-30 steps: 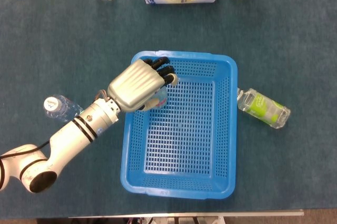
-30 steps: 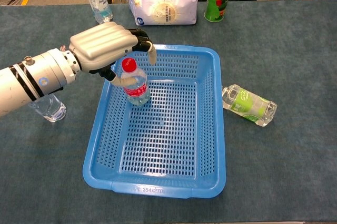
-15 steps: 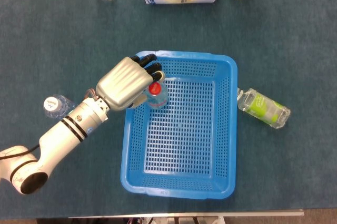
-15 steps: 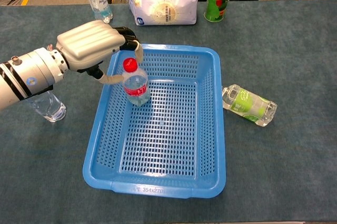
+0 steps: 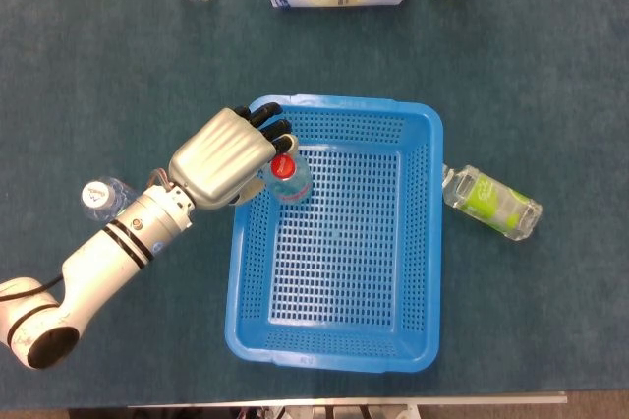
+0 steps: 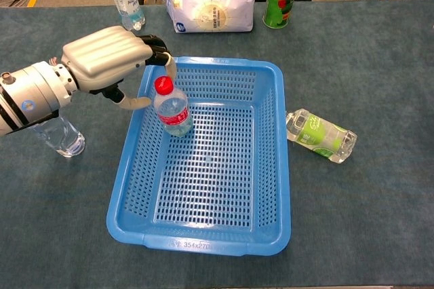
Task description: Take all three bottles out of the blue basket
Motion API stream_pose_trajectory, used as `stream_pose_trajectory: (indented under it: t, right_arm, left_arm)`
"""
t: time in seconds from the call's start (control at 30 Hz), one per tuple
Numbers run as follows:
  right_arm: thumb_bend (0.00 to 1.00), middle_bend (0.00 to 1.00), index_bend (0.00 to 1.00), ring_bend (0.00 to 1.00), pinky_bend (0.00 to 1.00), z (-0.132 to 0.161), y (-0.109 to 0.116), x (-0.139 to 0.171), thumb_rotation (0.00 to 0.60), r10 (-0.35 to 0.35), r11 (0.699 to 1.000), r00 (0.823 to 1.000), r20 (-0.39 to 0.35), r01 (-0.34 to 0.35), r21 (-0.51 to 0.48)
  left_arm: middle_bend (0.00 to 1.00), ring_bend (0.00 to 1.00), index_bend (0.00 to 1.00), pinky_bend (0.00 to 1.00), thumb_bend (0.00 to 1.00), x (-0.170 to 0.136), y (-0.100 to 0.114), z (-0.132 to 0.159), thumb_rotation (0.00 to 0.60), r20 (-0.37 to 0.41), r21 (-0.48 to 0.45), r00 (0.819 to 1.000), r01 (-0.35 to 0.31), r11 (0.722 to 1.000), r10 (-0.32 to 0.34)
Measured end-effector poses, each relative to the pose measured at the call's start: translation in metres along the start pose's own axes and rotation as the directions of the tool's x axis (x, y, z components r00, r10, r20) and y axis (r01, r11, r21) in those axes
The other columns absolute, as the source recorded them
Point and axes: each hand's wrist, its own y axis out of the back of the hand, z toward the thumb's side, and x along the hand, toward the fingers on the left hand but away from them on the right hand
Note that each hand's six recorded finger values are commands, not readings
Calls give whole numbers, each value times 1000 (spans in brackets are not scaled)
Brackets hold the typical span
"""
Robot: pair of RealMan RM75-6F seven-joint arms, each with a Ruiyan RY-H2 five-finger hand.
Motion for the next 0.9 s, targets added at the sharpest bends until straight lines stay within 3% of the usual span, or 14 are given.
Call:
stream_pose_trajectory:
  t: [0.47, 0.9]
  right_arm:
    - [0, 316, 245, 315, 579, -2, -3, 0, 600, 4, 1000, 1000, 3, -4, -8]
    - [0, 316, 245, 315, 579, -2, -2, 1, 600, 1, 1000, 1000, 4, -1, -9]
  left_arm:
    - [428, 262, 430, 450, 278, -1, 3, 1, 600, 3, 0, 1000, -17, 1000, 17]
    - [436, 266, 435, 450, 278, -1, 3, 4, 600, 13, 0, 1000, -5, 1000, 5]
